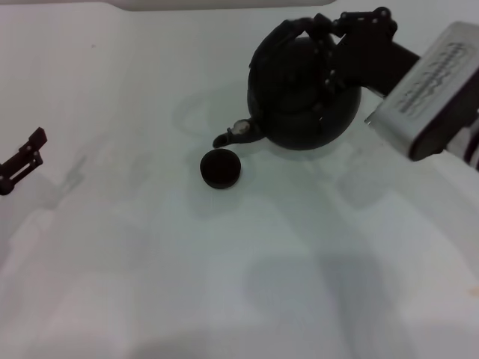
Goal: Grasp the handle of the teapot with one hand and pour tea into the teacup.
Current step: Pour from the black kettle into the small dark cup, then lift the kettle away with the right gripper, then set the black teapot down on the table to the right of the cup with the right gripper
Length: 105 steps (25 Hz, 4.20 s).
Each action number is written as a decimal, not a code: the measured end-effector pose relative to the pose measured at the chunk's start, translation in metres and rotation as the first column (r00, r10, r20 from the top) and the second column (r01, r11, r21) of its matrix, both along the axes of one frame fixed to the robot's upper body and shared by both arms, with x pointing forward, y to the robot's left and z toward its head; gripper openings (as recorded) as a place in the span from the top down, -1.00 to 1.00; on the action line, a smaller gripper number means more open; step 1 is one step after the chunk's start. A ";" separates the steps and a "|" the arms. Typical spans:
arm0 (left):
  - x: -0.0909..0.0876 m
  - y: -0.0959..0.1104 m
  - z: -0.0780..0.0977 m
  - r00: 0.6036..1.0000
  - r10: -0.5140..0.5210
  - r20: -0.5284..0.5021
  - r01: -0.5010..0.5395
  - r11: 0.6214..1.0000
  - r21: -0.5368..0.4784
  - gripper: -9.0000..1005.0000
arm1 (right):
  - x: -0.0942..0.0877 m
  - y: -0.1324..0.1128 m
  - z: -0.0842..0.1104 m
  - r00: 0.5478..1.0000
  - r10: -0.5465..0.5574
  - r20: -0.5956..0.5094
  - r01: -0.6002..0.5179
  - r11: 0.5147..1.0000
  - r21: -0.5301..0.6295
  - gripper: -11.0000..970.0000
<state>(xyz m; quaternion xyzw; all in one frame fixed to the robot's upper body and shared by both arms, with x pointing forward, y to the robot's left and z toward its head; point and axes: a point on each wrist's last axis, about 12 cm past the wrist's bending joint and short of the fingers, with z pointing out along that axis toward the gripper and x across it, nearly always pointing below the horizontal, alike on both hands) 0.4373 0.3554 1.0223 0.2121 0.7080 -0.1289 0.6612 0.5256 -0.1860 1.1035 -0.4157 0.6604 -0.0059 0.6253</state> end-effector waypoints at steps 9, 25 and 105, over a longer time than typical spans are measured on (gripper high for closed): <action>0.005 0.001 0.001 1.000 -0.002 0.002 0.002 1.000 0.011 -0.71 | 0.006 -0.032 0.000 0.990 -0.123 -0.069 0.134 0.973 0.186 0.77; 0.020 -0.004 0.004 1.000 -0.017 0.013 0.017 0.999 0.035 -0.71 | -0.007 -0.076 -0.033 0.973 -0.114 -0.201 0.203 0.838 0.506 0.77; 0.027 -0.009 0.007 0.999 -0.033 0.033 0.031 0.998 0.046 -0.71 | -0.018 -0.090 -0.077 0.962 -0.079 -0.260 0.181 0.899 0.399 0.51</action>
